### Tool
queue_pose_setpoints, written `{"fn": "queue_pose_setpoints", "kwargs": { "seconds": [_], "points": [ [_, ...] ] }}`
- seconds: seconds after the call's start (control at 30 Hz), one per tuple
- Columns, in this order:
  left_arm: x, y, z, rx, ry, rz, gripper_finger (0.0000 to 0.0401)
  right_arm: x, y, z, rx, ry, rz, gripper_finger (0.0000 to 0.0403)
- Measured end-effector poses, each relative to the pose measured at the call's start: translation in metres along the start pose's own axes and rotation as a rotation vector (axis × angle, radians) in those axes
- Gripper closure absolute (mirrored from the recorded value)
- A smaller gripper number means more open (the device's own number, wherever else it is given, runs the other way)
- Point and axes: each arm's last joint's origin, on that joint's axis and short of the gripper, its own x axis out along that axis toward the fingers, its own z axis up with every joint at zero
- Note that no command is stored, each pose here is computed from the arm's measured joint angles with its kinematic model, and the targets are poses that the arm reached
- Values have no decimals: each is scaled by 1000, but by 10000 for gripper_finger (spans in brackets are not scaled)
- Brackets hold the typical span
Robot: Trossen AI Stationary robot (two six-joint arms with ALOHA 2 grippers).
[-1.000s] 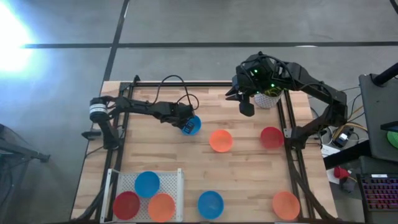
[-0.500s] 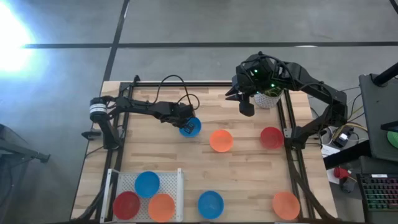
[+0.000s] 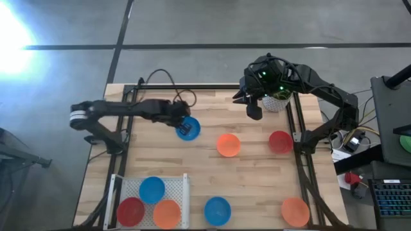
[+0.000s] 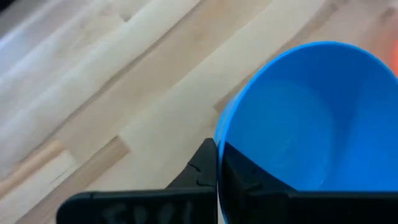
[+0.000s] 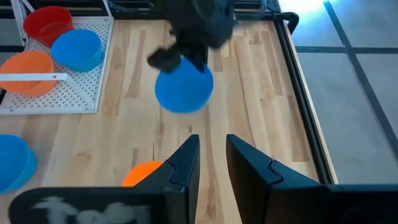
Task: Pick & Place Mini bowls
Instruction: Stack the top blue bowl on top of the blue bowl on the shelf
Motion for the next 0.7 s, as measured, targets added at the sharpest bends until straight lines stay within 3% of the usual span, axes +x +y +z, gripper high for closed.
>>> {"fn": "queue_pose_setpoints", "kwargs": {
  "seconds": [0.33,0.7],
  "points": [
    [-80,28,-33,144,-36,-60,401,0,0,0,12,0,0,333],
    [-111,38,-76,310,92,-152,401,0,0,0,4,0,0,333]
  ]
}}
